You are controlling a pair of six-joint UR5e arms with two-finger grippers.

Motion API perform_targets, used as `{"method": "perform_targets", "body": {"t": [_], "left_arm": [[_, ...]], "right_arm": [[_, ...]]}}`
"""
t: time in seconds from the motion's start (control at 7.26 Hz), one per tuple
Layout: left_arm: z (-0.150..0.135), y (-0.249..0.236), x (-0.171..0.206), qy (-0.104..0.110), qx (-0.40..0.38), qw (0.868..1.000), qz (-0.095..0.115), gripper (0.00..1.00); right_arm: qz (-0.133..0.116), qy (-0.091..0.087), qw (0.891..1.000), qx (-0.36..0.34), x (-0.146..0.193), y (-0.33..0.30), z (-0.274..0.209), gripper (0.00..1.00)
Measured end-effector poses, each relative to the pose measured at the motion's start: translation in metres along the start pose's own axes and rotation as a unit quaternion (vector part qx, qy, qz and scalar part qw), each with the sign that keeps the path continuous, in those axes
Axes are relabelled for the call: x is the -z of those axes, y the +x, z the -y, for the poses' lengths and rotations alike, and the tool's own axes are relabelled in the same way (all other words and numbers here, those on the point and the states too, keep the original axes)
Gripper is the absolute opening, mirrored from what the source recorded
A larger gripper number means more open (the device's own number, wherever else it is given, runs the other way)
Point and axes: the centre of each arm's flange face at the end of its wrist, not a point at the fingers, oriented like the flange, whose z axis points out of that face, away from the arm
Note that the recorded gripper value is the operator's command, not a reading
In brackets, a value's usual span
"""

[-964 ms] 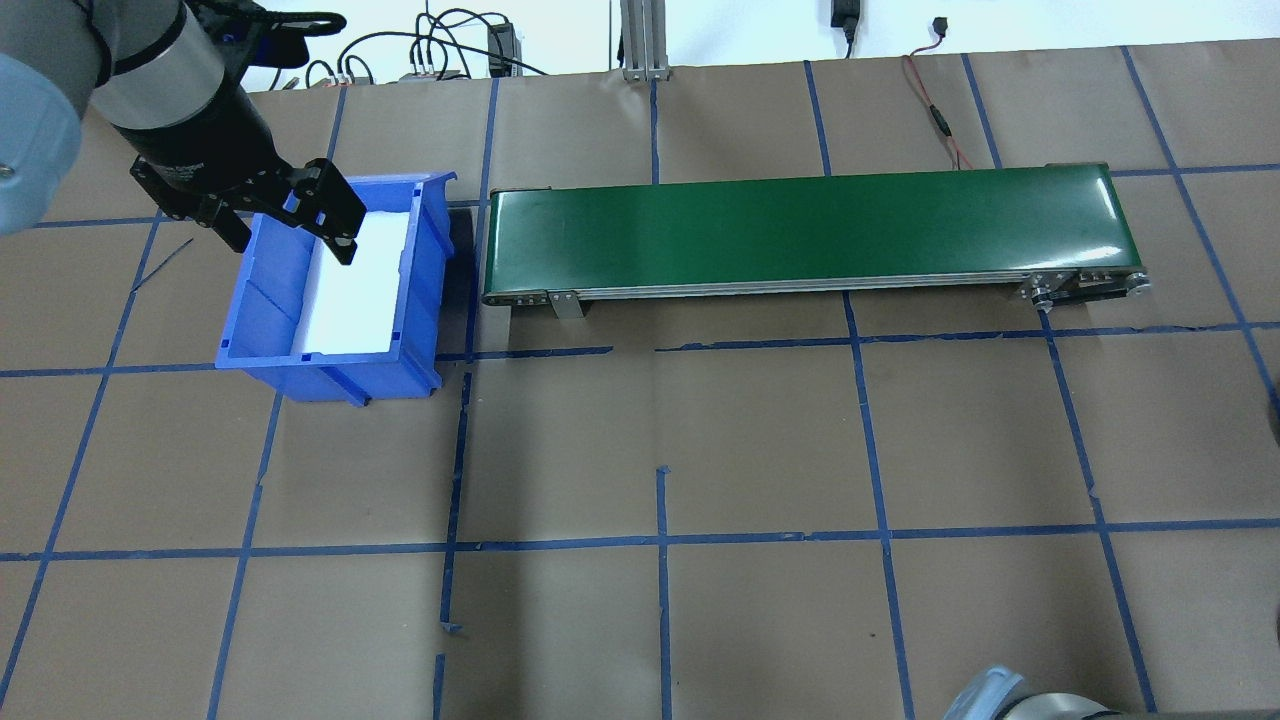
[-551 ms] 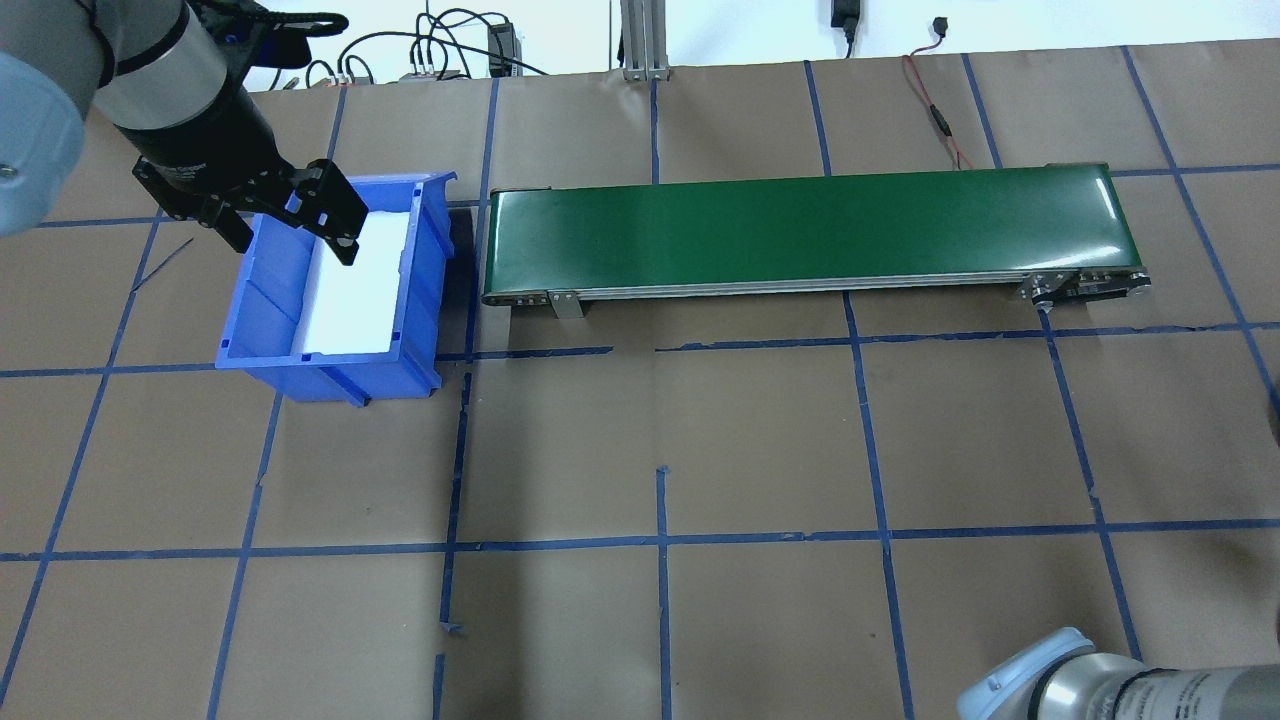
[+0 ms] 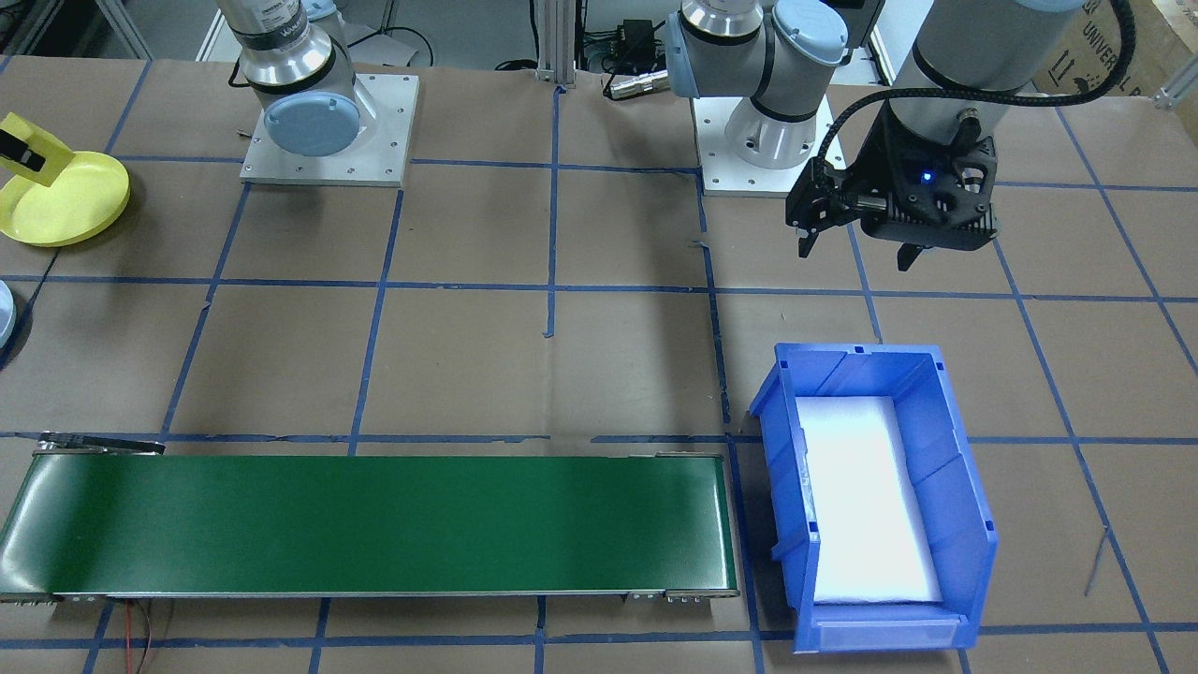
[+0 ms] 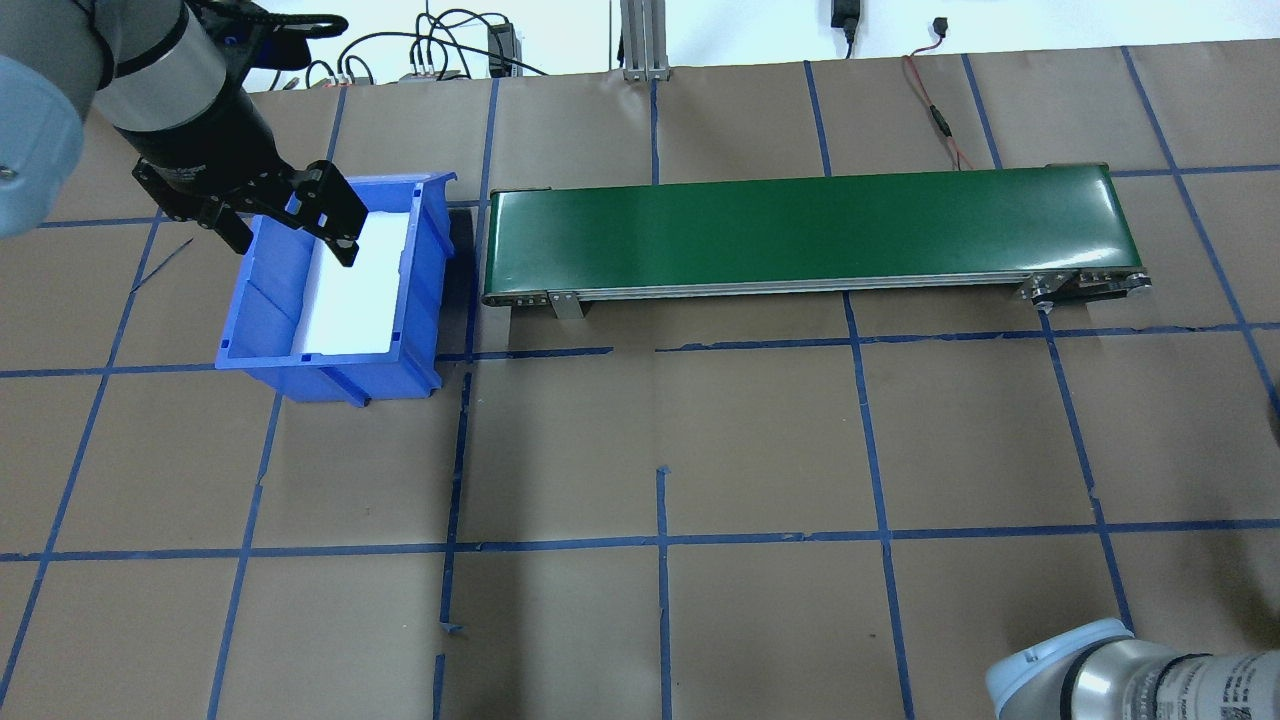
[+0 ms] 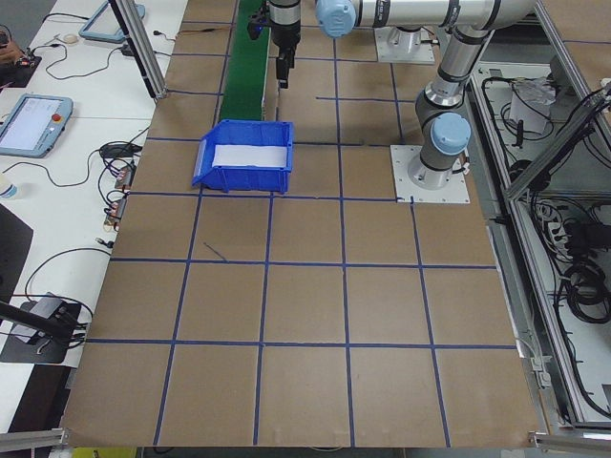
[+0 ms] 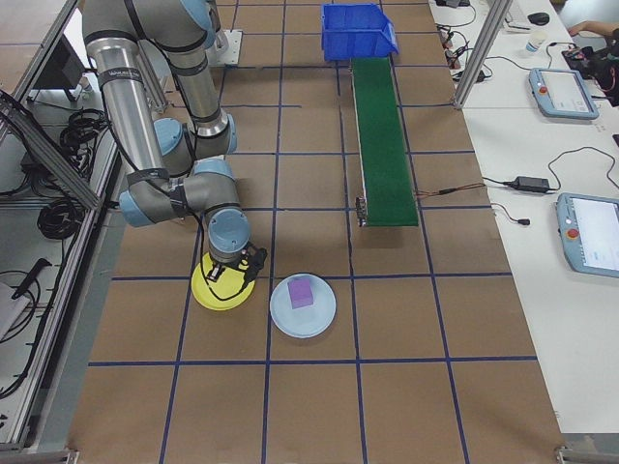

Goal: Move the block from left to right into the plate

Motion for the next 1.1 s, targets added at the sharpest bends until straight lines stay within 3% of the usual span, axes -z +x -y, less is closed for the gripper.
{"method": "perform_targets", "body": {"t": [0.28,0.55,0.69,0.96,1.1], "left_arm": [[0.000,0.000,0.000,0.000,0.000,1.000,0.000,1.00],[0.000,0.000,0.001,0.001,0.000,1.000,0.000,1.00],[0.000,0.000,0.001,0.001,0.001,1.000,0.000,1.00],[0.000,0.000,0.001,0.001,0.000,1.000,0.000,1.00],[0.000,0.000,0.000,0.001,0.000,1.000,0.000,1.00]], "right_arm": [[0.000,0.004,1.000,-0.007,0.004,0.000,0.002,1.00],[-0.037,0.017,0.999,0.011,0.039,-0.033,0.022,1.00],[-0.070,0.023,0.997,0.031,0.074,-0.079,0.043,1.00],[-0.111,0.041,0.992,0.038,0.140,-0.214,0.064,1.00],[-0.130,0.064,0.989,0.037,0.167,-0.288,0.060,1.00]]}}
